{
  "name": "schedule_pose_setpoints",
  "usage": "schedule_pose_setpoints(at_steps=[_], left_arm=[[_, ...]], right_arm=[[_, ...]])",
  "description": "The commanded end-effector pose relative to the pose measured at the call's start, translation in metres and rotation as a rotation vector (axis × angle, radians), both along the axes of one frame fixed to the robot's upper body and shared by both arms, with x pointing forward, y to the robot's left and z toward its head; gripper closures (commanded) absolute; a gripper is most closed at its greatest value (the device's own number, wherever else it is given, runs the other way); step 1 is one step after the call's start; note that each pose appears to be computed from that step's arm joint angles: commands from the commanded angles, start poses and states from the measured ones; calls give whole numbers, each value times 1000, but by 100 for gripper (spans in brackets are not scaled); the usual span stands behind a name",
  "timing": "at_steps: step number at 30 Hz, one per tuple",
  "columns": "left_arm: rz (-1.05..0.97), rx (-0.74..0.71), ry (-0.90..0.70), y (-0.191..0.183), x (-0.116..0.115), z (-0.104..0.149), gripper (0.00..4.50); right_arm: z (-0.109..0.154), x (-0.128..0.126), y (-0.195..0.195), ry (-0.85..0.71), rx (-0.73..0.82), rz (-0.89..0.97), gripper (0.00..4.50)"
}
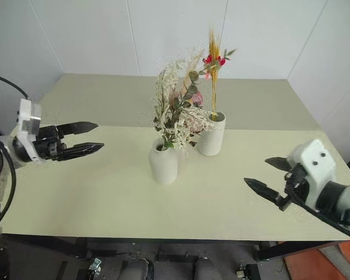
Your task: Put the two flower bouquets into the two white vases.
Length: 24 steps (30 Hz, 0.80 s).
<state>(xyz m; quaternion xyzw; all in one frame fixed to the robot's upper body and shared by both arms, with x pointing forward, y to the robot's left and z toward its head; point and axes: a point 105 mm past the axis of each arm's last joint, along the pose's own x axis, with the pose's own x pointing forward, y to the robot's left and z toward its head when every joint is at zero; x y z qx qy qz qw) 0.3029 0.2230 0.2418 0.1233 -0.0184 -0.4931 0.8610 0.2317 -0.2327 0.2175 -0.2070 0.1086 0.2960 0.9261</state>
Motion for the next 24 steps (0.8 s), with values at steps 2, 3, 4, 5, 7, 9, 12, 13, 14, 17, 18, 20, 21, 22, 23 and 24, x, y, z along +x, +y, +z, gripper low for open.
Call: schedule_pose_setpoints(at_steps=[2,3,4,5,7,9,12,13,14,17,18,20,21,22,23,24], left_arm=[[14,-6,-75,5,-10,20,75],[17,0,-78,5,-11,19,75],[20,6,-79,5,-11,19,75],[23,1,-78,5,-11,18,75],[23,-10,-71,3,-11,19,75],[18,-6,-72,2,-11,19,75],[26,4,-72,2,-10,18,75],[27,7,-73,2,-10,18,75],[25,5,-73,2,-9,19,75],[18,-1,-78,2,-8,21,75],[18,0,-78,2,-7,21,75],[18,-2,-79,3,-6,20,75],[23,1,-79,3,-5,20,75],[25,3,-80,4,-5,19,75],[26,2,-81,4,-5,20,75],[25,0,-82,4,-5,20,75]], right_arm=[[29,-4,-22,-88,-65,-3,23],[31,-4,-26,-89,-75,-10,23],[32,-4,-29,-88,-82,-12,23],[33,-4,-32,-87,-94,-14,23],[34,-5,-34,-86,-102,-12,23],[35,-6,-34,-86,-101,-4,23],[32,-8,-33,-81,-108,3,23],[32,-9,-33,-81,-111,2,23],[33,-8,-33,-83,-108,2,23],[33,-9,-31,-88,-106,1,23],[33,-9,-31,-88,-108,0,23],[31,-9,-32,-87,-117,-4,23],[31,-9,-32,-87,-120,-7,23],[31,-9,-33,-87,-122,-10,23],[31,-9,-33,-87,-122,-13,23],[32,-9,-33,-88,-122,-14,23]])
